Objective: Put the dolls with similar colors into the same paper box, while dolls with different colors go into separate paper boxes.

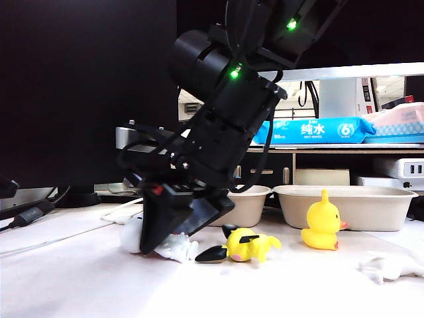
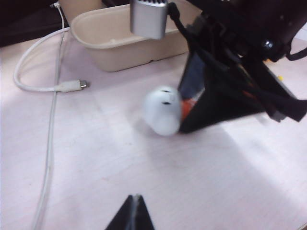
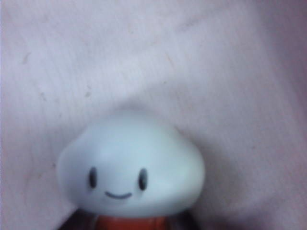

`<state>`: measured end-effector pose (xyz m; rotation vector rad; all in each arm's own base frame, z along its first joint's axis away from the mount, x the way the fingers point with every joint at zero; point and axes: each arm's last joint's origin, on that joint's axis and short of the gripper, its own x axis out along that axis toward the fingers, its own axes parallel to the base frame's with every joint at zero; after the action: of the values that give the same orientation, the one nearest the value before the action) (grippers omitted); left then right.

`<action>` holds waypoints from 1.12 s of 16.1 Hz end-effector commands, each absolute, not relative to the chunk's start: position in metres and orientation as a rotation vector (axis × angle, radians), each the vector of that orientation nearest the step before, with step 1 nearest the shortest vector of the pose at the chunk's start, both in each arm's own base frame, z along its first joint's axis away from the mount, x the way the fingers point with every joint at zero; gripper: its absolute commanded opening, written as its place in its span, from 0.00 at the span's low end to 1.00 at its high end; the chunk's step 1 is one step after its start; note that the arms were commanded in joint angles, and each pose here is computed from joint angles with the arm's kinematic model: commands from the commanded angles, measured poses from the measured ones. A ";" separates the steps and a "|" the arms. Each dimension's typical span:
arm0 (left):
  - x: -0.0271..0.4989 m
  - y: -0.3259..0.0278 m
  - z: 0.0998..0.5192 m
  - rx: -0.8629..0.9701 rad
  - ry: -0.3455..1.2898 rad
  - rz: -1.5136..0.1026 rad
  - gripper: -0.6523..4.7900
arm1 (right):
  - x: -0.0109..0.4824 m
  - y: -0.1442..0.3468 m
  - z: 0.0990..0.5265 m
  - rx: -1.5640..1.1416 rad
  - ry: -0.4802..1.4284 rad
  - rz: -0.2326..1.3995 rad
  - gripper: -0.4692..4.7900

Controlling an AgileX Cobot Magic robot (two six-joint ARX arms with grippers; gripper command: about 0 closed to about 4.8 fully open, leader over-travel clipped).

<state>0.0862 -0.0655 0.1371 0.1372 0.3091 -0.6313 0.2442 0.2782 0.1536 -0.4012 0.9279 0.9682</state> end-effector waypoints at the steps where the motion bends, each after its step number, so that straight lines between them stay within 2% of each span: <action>1: 0.087 -0.066 0.138 0.133 0.299 -0.631 0.11 | 0.243 0.279 0.153 -0.404 0.933 0.970 0.44; 2: 0.087 -0.066 0.138 0.133 0.299 -0.631 0.11 | 0.243 0.279 0.153 -0.404 0.933 0.970 0.37; 3: 0.087 -0.066 0.138 0.133 0.299 -0.631 0.11 | 0.243 0.279 0.153 -0.404 0.932 0.970 0.35; 9: 0.086 -0.065 0.139 0.130 0.289 -0.631 0.11 | 0.248 0.282 0.165 -0.399 0.925 0.961 0.34; 11: 0.086 -0.065 0.140 0.127 0.279 -0.632 0.11 | 0.250 0.281 0.184 -0.439 0.952 0.896 0.34; 15: 0.085 -0.065 0.142 0.120 0.260 -0.633 0.11 | 0.246 0.268 0.220 -0.444 0.874 0.824 0.35; 18: 0.083 -0.063 0.149 0.092 0.179 -0.633 0.11 | 0.249 0.240 0.251 -0.460 0.806 0.662 0.35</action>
<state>0.0830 -0.0631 0.1455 0.1043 0.2150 -0.6338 0.2449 0.2470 0.2452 -0.4592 0.8242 0.7103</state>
